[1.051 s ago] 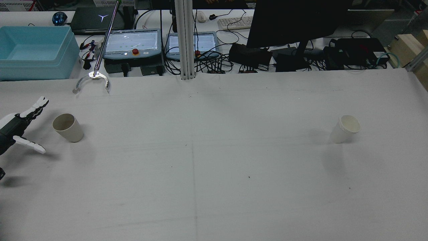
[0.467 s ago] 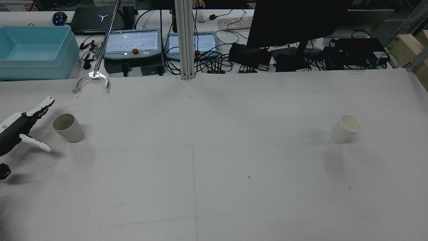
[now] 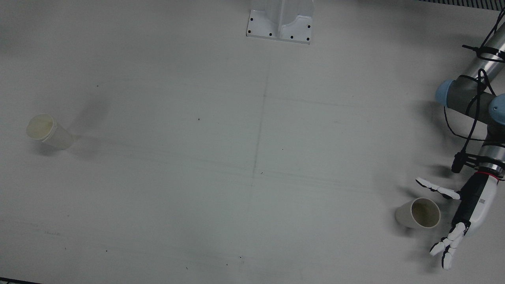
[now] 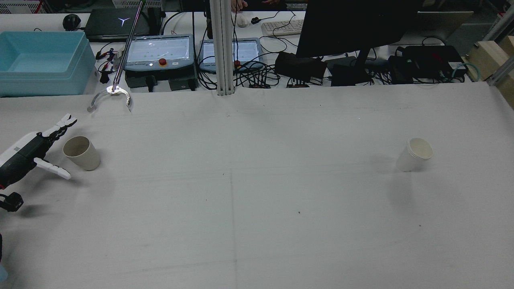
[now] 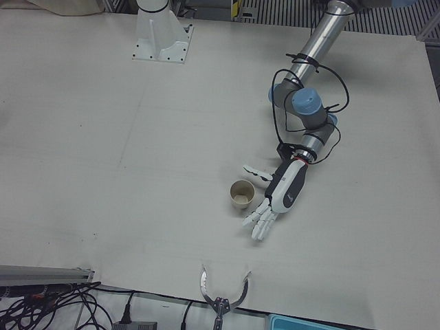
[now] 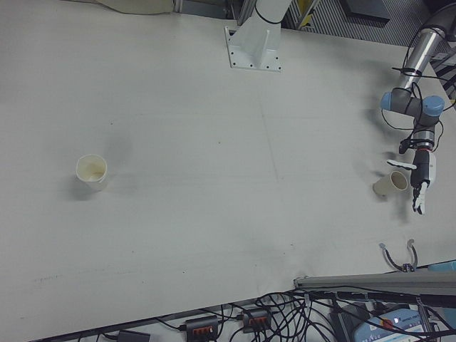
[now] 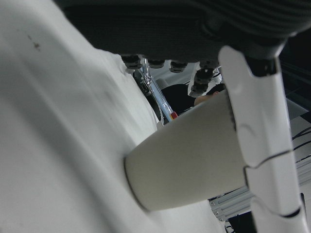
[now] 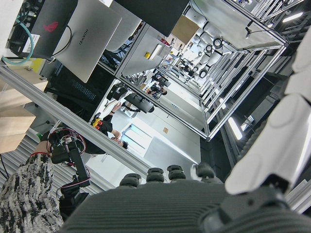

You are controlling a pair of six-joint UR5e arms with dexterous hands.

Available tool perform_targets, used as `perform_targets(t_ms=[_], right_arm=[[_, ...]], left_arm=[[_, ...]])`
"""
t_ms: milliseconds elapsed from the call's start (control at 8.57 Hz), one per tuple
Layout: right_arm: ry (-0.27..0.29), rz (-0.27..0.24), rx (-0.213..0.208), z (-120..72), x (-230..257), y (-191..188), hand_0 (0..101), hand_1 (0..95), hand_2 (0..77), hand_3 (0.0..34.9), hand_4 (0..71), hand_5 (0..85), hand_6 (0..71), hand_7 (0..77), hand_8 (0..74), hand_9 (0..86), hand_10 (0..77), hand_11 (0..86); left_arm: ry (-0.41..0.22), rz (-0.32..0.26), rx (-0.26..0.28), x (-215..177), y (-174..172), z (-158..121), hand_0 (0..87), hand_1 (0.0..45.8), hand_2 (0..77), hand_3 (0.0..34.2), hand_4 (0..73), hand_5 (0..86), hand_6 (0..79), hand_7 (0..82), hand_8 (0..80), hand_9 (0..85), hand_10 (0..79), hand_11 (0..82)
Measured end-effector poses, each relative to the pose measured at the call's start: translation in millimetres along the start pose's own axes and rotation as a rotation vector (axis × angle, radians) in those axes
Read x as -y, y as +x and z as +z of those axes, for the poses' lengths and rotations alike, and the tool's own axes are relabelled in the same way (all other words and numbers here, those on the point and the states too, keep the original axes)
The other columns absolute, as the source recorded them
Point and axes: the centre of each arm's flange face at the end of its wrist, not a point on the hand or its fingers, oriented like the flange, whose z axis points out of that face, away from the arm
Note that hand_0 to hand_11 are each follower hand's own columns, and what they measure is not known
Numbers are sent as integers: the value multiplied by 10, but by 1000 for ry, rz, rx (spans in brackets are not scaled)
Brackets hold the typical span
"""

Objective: Pour water
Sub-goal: 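Close the left hand fingers around the beige cup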

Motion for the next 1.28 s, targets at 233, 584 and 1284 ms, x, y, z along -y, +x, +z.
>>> perform_targets(t_ms=[233,584,1284], right_arm=[[3,3,-8,18,22,44,410,82,109,0,0,0,22,60,16,44,11,27],[3,4,-10,22,27,53,406,82,120,0,60,5,22,65,16,49,11,27],[2,3,-11,25,23,59,398,87,109,0,60,5,11,65,16,49,11,27]], left_arm=[[-10,-17,28,-150,-135,47,564,131,11,0,169,76,0,22,5,16,11,44],[17,-71,55,-237,-179,141,579,147,11,0,169,76,0,22,0,16,11,44],[24,-85,55,-265,-157,166,745,349,22,0,218,240,22,33,5,16,33,82]])
